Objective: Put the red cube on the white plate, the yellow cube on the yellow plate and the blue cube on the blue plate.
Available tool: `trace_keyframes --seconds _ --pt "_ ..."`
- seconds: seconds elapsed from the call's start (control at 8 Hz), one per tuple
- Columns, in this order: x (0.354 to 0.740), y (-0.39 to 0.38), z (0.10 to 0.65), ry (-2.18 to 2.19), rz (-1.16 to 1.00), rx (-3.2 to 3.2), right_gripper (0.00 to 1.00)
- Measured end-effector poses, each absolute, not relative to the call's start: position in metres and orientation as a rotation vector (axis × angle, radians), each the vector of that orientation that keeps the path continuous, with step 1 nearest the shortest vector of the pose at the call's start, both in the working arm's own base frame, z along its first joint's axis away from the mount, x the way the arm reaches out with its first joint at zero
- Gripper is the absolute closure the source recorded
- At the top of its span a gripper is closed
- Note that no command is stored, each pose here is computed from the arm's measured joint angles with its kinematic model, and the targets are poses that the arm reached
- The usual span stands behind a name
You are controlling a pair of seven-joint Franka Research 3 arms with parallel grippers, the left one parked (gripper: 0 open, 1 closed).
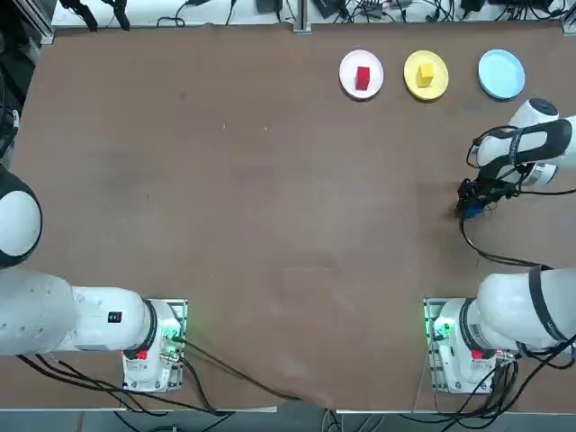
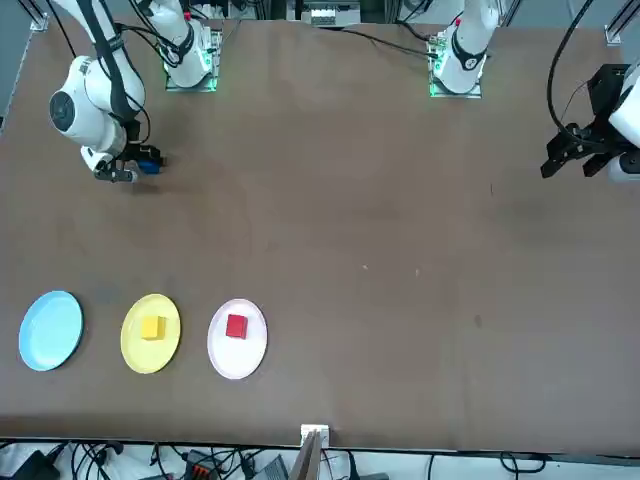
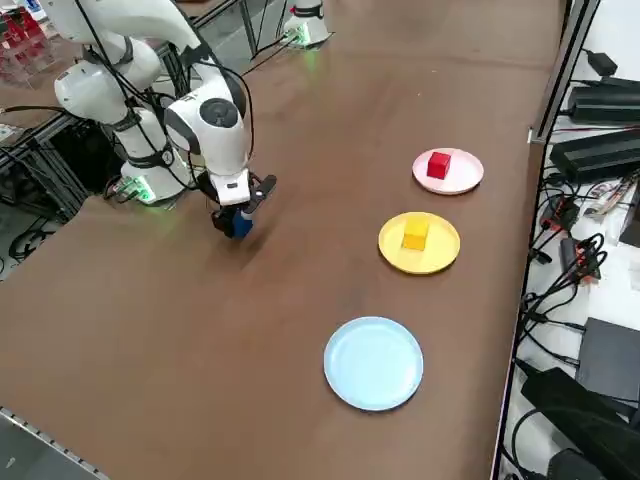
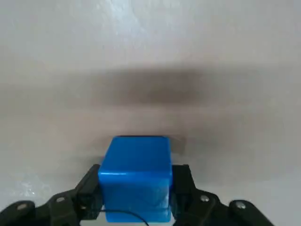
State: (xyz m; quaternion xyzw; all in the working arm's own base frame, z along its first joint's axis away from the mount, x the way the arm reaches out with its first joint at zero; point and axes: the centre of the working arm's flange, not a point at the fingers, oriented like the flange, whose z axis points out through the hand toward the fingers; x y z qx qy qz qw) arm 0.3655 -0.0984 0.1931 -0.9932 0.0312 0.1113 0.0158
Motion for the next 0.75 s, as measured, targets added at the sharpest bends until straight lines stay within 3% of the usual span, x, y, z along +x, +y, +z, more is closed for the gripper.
trace_keyframes --seconds 0.38,0.75 --pt "0.412 -0.107 0.235 0.084 0.194 -3.128 0.29" --pt "0.491 -0.129 0.302 0.089 0.163 -3.14 0.29"
